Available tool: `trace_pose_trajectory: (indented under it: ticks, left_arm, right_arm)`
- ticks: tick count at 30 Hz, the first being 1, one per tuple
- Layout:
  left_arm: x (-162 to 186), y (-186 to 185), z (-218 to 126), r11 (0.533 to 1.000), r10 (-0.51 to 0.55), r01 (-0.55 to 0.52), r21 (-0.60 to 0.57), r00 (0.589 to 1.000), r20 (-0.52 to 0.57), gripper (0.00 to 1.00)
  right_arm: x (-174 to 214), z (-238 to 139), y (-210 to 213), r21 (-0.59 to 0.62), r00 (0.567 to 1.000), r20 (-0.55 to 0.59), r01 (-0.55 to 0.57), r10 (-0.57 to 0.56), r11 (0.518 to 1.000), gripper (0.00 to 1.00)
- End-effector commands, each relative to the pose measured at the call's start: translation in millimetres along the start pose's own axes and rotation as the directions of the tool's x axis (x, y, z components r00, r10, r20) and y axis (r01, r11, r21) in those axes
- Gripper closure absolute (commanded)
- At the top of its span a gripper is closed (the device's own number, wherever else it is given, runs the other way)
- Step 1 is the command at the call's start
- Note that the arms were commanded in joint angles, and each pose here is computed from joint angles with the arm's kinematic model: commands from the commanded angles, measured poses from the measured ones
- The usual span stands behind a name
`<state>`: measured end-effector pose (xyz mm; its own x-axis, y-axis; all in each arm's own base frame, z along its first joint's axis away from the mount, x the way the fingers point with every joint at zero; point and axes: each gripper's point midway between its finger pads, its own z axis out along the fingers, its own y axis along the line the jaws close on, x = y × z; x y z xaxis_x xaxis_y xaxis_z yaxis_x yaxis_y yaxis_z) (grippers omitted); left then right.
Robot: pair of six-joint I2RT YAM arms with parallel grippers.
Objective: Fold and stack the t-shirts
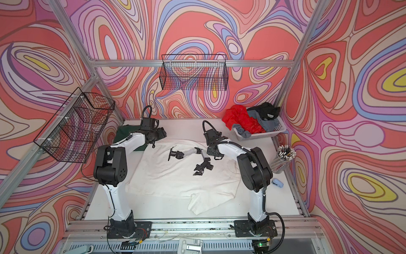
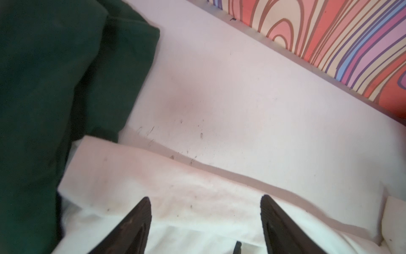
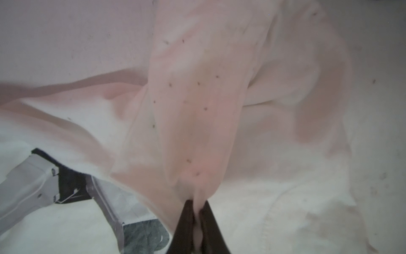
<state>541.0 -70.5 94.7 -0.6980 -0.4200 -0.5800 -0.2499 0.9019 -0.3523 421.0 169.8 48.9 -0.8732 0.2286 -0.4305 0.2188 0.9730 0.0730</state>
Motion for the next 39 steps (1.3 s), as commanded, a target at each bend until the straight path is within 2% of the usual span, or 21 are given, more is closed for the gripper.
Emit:
trace_pose_trajectory:
  ticks: [1, 4, 6, 9, 13, 22, 33, 39]
  left_arm:
    - [4.1, -0.2, 12.6, 1.000, -0.011, 0.011, 0.008, 0.999, -0.036, 0.21]
    - [5.7, -0.7, 16.4, 1.000, -0.005, 0.006, 0.014, 0.999, -0.042, 0.21]
    - [6.2, -0.1, 18.0, 1.000, 0.001, 0.000, 0.013, 0.999, -0.043, 0.21]
    - [7.3, 1.6, 20.5, 1.000, 0.015, -0.015, 0.003, 0.999, -0.049, 0.21]
    - [11.0, 3.8, 25.3, 0.999, 0.034, -0.035, -0.013, 0.997, -0.066, 0.20]
    - [20.6, 4.6, 40.2, 0.996, 0.068, -0.074, -0.046, 0.989, -0.129, 0.22]
    - [33.6, 18.4, 39.8, 0.957, 0.180, -0.210, -0.198, 0.971, -0.158, 0.26]
    - [43.0, 25.2, 45.9, 0.950, 0.173, -0.216, -0.227, 0.966, -0.195, 0.30]
  right_arm:
    - [0.7, -12.2, 15.1, -0.084, 1.000, -0.010, -0.023, 0.022, 0.996, 0.70]
    - [-7.1, -25.8, 21.4, -0.124, 1.000, 0.008, -0.026, 0.027, 0.992, 0.63]
    - [-11.5, -34.0, 23.5, -0.137, 1.000, 0.020, -0.020, 0.023, 0.990, 0.52]
    - [-19.7, -43.4, 22.4, -0.137, 0.999, 0.043, -0.012, 0.018, 0.990, 0.43]
    - [-32.1, -47.3, 2.9, -0.075, 0.997, 0.079, -0.022, 0.028, 0.997, 0.34]
    - [-36.3, -47.7, -15.5, -0.032, 0.995, 0.092, -0.020, 0.023, 0.999, 0.34]
    - [-36.8, -42.7, -27.9, -0.018, 0.996, 0.084, -0.021, 0.022, 1.000, 0.34]
    - [-37.9, -38.1, -31.9, -0.022, 0.996, 0.079, -0.027, 0.028, 0.999, 0.34]
